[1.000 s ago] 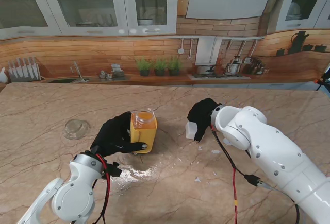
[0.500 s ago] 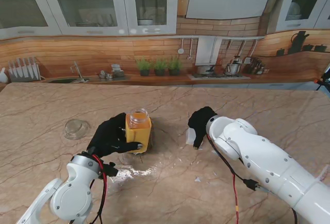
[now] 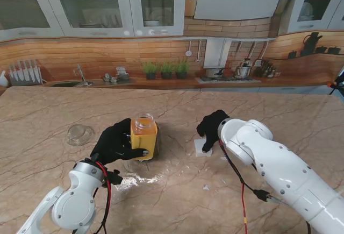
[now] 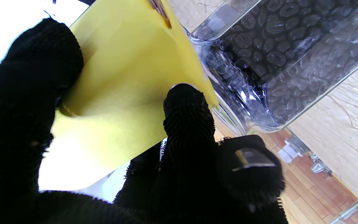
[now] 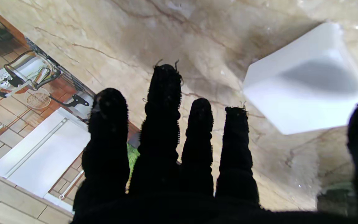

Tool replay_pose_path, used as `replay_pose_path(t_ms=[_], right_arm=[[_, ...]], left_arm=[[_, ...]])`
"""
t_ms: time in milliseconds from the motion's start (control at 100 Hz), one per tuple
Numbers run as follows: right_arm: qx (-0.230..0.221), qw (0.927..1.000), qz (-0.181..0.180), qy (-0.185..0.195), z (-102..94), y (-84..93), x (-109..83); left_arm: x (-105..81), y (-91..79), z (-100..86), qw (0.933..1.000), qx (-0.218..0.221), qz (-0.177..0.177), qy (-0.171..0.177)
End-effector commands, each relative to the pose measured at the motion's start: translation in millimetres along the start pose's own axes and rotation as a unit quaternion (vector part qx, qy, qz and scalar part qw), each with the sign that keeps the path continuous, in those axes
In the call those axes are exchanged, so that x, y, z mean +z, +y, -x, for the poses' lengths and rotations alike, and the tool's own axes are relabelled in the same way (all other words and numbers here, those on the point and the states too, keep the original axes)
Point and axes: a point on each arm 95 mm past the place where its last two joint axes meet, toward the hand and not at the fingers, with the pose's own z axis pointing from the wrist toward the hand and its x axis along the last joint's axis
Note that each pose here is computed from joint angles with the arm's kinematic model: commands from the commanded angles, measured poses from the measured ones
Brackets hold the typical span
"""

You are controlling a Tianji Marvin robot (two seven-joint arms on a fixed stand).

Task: Portion coffee beans from the glass jar into the coffee jar

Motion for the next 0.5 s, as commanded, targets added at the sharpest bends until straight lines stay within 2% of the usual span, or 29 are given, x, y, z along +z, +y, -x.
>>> replay_pose_path(t_ms=[0,90,220,320,490], right_arm=[[-0.005,1.0000,0.007,0.003,-1.8,6.7,-5.3],[-0.005,0.9999,0.015,0.007,2.4,8.8,-12.6],[0.001,0.9992,0.024,0.034,14.0,3.9,-29.2],[0.018,0.9983,0.029,0.046,25.1,-7.4,-45.7],[0.040,0.9981,0.023,0.040,40.2,-31.0,-72.4]], left_arm=[[-2.3,2.3,-2.2,1.0000,-0.005,0.003,0.002],[-2.2,2.1,-3.2,1.0000,-0.006,0.004,0.003],[-2.8,1.8,-3.7,1.0000,-0.003,0.005,0.006],[-3.0,1.9,-4.0,1.0000,-0.004,0.006,0.006],[-3.9,3.7,-5.6,0.9999,-0.005,0.009,0.007]])
